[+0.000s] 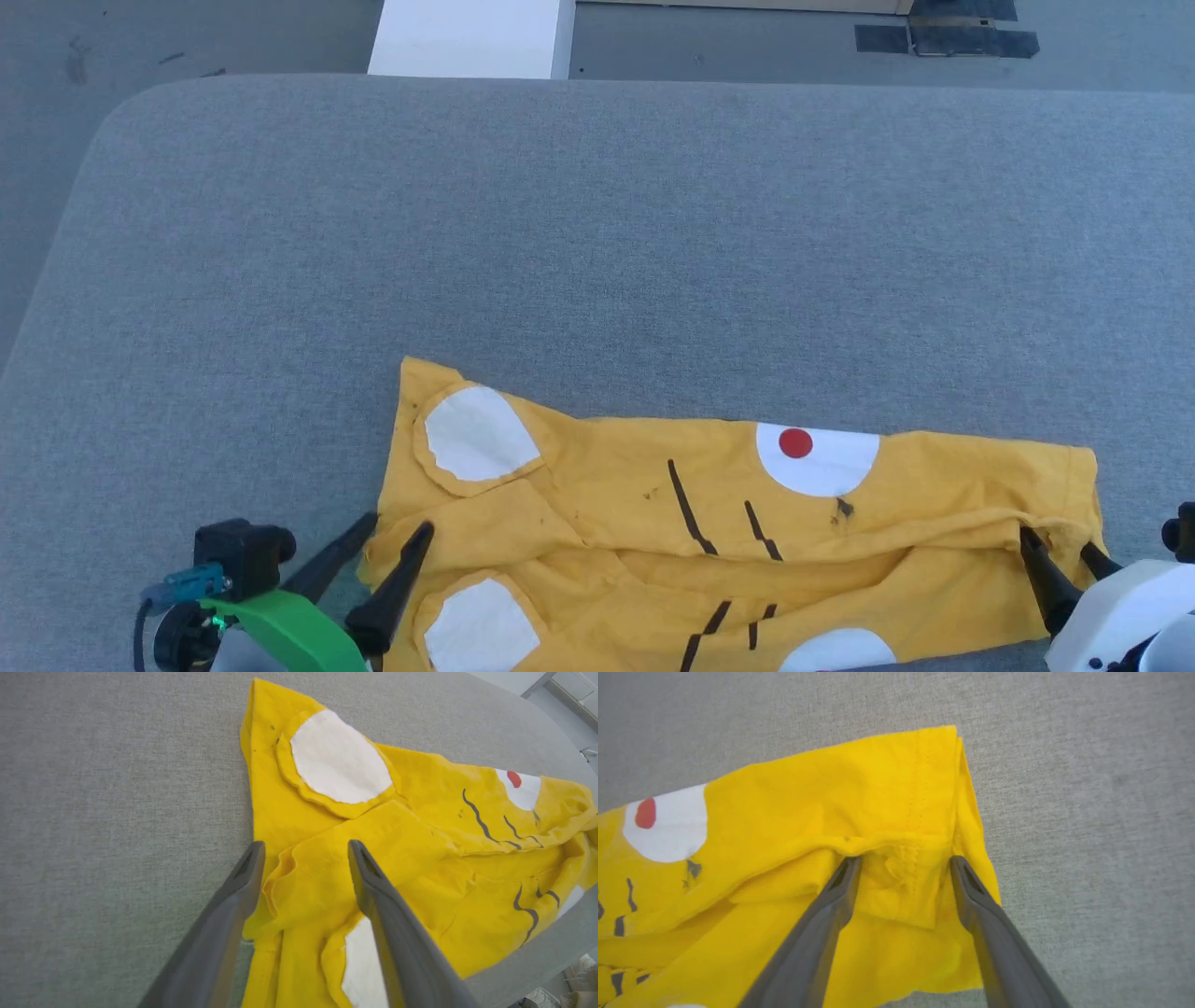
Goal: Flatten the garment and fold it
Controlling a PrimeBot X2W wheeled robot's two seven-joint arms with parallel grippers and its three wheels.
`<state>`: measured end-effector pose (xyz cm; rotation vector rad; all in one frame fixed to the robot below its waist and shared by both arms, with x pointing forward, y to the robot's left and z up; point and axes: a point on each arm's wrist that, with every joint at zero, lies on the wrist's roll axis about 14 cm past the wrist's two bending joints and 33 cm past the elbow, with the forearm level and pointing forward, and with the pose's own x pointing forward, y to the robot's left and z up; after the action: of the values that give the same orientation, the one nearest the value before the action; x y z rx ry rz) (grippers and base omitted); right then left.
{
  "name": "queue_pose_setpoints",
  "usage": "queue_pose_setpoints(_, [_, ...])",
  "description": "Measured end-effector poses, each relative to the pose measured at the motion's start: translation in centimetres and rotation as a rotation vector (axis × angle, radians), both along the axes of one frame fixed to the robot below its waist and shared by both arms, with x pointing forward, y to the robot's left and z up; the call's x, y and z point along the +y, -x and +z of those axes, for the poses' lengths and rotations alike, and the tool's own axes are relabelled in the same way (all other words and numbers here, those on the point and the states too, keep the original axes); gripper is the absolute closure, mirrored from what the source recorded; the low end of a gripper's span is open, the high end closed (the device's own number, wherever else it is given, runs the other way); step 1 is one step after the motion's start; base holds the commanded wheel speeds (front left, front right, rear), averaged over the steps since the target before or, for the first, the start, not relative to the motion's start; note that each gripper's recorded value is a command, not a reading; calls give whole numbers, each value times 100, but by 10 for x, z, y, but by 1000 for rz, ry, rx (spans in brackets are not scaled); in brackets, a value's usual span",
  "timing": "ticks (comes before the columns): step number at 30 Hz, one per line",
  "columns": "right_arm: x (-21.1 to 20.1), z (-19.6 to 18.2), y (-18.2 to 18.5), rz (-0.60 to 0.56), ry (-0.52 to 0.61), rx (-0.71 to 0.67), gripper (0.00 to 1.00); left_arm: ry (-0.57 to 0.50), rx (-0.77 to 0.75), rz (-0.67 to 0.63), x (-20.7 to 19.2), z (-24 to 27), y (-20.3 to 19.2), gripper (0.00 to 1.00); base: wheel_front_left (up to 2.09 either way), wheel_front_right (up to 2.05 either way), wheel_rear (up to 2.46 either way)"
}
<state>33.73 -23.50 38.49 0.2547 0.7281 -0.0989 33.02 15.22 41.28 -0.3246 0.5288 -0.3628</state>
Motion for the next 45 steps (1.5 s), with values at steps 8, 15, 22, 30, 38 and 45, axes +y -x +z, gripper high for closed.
queue_pose_setpoints(8, [-10,32,-1,-21,-17,-81,0,56,-278,232,29,69,-47,0,0,0,0])
queue_pose_setpoints(15, [-40,45,1,-102,42,-115,0,-83,-549,382,56,121,-47,0,0,0,0])
queue_pose_setpoints(22, [-31,11,6,-86,34,-5,0,-121,-594,388,56,121,-40,0,0,0,0])
queue_pose_setpoints(30, [-12,-11,4,-49,-16,57,0,-138,-604,382,59,117,-37,0,0,0,0])
queue_pose_setpoints(38, [-17,-13,5,-57,-10,76,100,-125,-592,391,60,112,-35,0,0,0,0])
queue_pose_setpoints(45, [-54,18,-13,-123,85,-39,100,-104,-591,387,57,110,-37,0,0,0,0])
